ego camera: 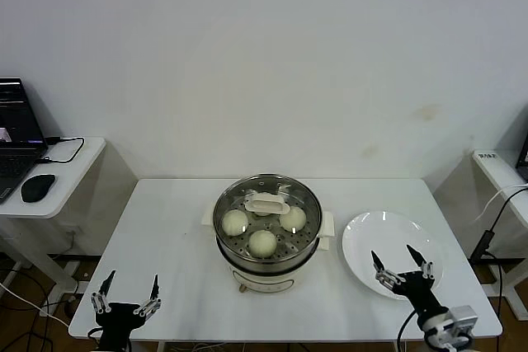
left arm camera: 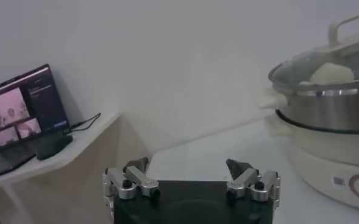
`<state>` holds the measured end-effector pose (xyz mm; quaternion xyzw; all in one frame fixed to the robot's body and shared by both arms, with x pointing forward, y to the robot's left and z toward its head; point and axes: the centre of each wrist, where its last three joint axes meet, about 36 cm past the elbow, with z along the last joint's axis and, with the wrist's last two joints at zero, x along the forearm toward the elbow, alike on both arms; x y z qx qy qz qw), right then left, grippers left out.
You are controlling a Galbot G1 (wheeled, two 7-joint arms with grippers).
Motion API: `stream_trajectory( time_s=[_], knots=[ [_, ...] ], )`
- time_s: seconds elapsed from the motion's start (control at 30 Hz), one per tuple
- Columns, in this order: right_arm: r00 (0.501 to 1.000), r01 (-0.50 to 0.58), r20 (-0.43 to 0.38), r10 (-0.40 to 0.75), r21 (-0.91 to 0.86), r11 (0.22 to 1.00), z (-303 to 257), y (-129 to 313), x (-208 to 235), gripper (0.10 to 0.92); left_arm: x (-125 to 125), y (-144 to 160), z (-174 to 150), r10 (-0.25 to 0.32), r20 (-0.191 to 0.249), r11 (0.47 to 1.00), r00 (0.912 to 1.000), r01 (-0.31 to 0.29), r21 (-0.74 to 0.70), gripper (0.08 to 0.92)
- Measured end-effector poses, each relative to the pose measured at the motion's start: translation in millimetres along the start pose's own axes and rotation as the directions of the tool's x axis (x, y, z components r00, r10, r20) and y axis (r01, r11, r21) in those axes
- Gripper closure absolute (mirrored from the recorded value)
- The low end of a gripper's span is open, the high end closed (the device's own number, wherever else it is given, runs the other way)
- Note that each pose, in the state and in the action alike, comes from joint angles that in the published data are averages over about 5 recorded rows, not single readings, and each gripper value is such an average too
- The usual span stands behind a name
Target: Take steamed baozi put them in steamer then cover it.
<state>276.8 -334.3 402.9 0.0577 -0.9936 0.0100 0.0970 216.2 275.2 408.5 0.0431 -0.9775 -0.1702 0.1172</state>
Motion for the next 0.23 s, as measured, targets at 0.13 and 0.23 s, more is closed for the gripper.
stream_trajectory(
  time_s=[0.13,0.23],
  knots=[
    [1.0,-0.016,0.001,0.016,0.004,1.0,0.4,0.5,0.2,0.2,-1.8,0.0,1.1,0.006,0.005,1.0,1.0,-0.006,0.003,0.177],
    [1.0,-0.025,-0.001,0.025,0.007,1.0,0.9,0.4,1.0,0.2,-2.9,0.2,2.0,0.006,0.006,1.0,1.0,-0.006,0.003,0.177]
  ],
)
